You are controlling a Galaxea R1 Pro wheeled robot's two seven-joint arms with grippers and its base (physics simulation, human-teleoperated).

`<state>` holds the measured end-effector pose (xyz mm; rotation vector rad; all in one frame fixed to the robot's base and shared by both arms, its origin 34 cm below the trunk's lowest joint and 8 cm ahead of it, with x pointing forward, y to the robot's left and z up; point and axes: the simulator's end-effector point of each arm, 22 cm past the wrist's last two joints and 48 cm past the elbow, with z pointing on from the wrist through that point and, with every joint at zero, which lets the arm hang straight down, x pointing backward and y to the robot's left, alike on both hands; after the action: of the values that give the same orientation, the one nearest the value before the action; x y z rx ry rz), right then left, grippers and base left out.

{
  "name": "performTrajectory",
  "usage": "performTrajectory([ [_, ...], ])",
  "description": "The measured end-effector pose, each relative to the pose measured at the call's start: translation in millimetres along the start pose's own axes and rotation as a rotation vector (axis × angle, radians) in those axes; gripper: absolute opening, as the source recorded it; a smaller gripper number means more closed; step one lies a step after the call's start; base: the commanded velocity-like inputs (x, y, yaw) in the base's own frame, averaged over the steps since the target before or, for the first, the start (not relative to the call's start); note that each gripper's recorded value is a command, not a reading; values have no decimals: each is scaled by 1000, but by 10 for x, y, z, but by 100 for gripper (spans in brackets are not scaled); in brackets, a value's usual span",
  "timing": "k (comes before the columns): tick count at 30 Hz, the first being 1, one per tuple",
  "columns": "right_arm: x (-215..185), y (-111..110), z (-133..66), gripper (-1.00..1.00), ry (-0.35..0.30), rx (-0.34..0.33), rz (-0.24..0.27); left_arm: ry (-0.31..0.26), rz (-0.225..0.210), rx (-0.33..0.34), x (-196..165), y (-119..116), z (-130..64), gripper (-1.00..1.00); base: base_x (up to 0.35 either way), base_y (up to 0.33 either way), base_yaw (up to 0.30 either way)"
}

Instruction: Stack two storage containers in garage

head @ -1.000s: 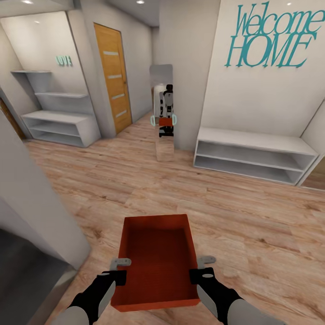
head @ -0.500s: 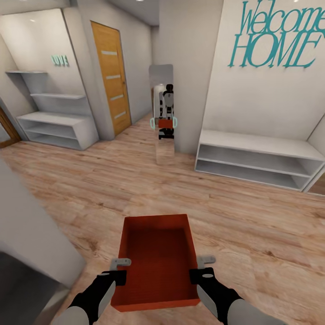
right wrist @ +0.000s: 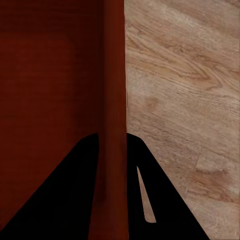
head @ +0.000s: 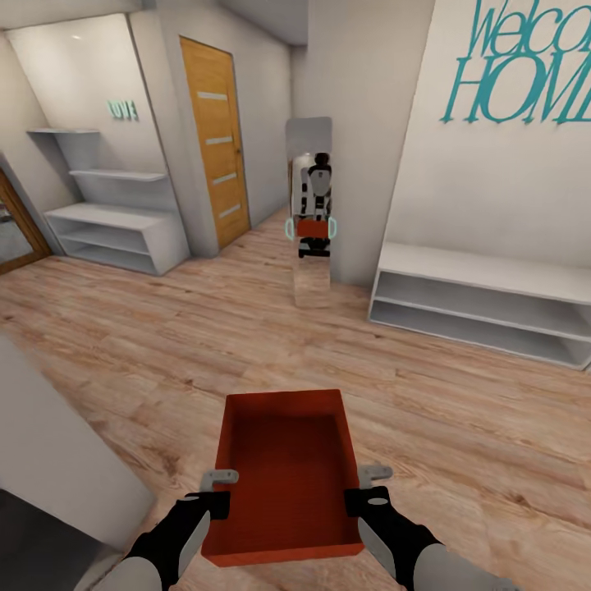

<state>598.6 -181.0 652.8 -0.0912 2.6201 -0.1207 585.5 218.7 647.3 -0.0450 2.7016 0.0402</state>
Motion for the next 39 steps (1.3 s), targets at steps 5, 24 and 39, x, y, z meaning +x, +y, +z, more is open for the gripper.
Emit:
performTrajectory([
  [5, 0, 0, 0, -100, 0, 0, 0, 0, 0, 0, -1, 0, 0, -100, 323, 0, 268],
  [24, 4, -1, 0, -100, 1, 0, 0, 1, 0, 0, 2, -1, 0, -100, 323, 0, 23],
  [39, 10, 1, 1, -100, 2, 0, 0, 2, 0, 0, 9, 0, 1, -100, 323, 0, 15],
])
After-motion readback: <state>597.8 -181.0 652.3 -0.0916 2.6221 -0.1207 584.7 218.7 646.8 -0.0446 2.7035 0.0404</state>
